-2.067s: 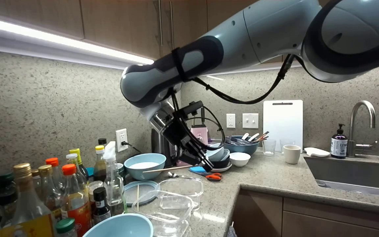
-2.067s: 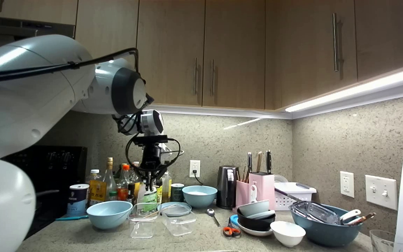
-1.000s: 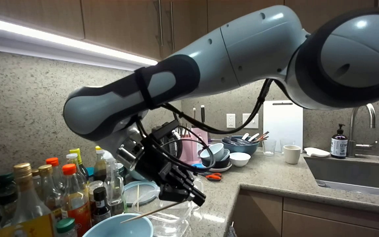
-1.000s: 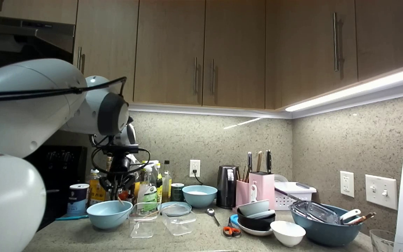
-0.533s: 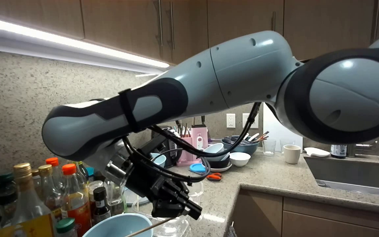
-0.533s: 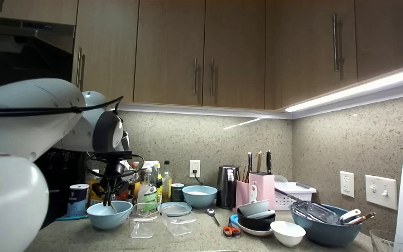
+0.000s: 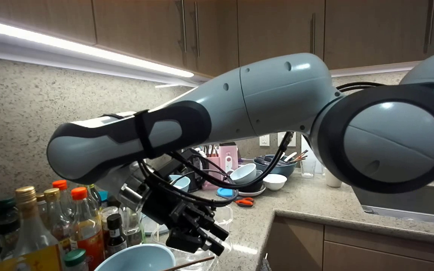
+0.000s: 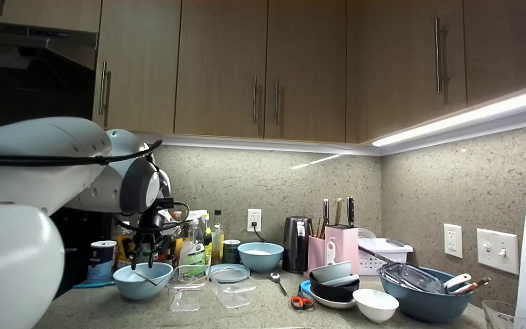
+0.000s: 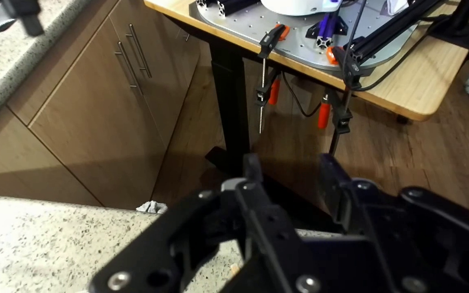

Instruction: Pick the chopstick and put it in the bowl

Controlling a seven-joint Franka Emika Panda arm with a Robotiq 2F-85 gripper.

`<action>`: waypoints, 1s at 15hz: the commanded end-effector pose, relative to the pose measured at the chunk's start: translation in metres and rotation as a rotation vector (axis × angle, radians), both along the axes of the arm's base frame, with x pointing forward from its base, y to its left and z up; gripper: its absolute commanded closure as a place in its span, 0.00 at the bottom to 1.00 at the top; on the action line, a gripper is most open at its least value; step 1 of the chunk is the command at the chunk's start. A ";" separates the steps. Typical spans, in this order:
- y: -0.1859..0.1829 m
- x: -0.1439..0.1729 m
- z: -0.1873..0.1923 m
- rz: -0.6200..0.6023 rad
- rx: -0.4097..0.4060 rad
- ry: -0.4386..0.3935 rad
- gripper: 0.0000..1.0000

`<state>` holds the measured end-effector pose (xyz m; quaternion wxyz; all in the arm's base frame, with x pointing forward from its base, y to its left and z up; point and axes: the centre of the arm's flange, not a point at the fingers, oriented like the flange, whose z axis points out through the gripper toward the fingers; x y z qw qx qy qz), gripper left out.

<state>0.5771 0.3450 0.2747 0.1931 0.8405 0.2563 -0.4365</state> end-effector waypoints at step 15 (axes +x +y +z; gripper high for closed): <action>0.006 -0.009 0.090 0.067 -0.024 -0.388 0.00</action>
